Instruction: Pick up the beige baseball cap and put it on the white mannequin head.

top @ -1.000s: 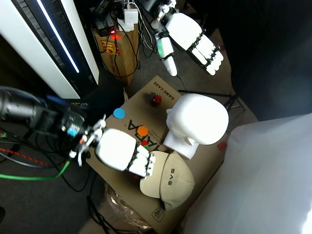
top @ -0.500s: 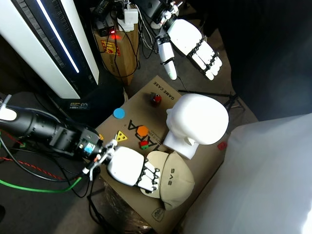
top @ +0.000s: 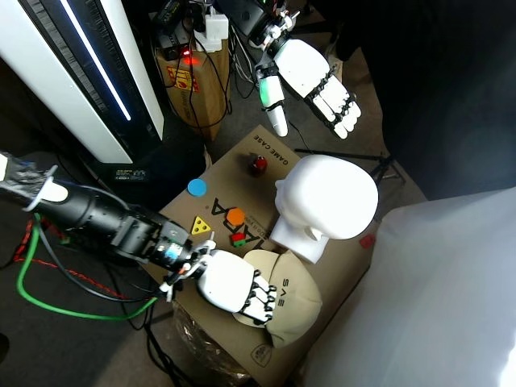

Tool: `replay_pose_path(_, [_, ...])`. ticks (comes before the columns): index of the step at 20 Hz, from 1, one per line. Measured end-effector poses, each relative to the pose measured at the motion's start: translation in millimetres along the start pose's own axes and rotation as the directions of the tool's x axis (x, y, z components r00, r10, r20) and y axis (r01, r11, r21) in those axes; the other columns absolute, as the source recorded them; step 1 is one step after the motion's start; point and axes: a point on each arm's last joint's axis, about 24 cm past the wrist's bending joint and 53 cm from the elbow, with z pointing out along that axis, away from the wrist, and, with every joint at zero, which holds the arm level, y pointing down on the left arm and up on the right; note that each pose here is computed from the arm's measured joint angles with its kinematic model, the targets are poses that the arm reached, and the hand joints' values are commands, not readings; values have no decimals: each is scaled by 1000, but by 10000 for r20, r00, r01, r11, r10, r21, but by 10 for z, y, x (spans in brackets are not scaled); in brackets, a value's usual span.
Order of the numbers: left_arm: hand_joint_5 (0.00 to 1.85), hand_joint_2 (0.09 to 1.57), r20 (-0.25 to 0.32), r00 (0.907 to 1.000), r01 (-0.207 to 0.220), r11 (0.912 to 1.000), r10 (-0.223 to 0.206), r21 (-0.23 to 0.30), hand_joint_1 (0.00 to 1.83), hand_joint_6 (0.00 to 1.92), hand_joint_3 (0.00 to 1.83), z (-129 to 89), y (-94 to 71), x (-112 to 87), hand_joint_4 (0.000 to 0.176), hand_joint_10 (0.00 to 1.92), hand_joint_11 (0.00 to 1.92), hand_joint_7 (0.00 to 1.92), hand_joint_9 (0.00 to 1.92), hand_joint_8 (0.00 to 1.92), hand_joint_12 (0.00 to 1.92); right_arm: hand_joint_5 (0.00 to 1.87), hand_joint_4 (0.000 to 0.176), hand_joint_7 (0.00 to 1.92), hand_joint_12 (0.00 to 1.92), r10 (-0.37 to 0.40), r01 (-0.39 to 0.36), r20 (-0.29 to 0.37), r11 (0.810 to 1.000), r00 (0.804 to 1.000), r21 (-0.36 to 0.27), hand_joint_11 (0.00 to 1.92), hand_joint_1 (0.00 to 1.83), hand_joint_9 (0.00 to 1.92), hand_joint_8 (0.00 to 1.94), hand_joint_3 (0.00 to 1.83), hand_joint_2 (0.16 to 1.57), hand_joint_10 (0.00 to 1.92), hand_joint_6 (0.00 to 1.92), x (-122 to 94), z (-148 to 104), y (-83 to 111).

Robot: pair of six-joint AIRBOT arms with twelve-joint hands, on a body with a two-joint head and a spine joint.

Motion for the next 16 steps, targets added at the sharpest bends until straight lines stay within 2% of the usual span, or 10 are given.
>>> replay_pose_path(3, [0,1184,-32,10000,-13,10000,13,-3,0,0,30,-4,7,9,0,0,0,0,0,0,0,380,0,355,1204,-29,29,92,10000,10000,65,0,1205,360,0,0,936,6,12,-32,77,-10])
replay_pose_path(6, [0,1184,-61,9999,-110,9999,109,-65,0,0,28,-16,57,19,0,0,0,0,0,0,0,381,0,356,1204,6,-6,7,9999,10000,-100,0,1208,361,1,0,936,6,11,44,120,96])
replay_pose_path(8, [0,1185,-60,9999,-96,9999,96,-68,0,0,28,-17,58,19,0,0,0,0,0,0,0,381,0,357,1201,37,-39,-209,9999,9998,-100,0,1208,355,1,0,936,3,10,122,136,133])
replay_pose_path(11, [0,1182,-65,9999,-97,9999,97,-42,0,0,24,-21,60,21,0,0,0,0,0,0,0,390,0,358,1198,103,-103,-195,9999,9998,-1,0,1211,353,1,0,937,2,12,160,177,137])
replay_pose_path(12, [0,1182,-65,9987,512,9987,-513,-76,0,0,24,-21,67,22,0,0,0,0,0,0,0,390,0,358,1198,69,-68,-157,10000,9999,40,0,1211,353,1,0,937,2,12,158,188,128])
replay_pose_path(16, [0,1182,-48,9982,604,9981,-605,-89,0,0,22,-26,79,19,0,0,0,0,0,0,0,394,0,363,1204,131,-132,-124,9999,9998,-81,0,1212,361,2,0,937,5,11,147,216,214])
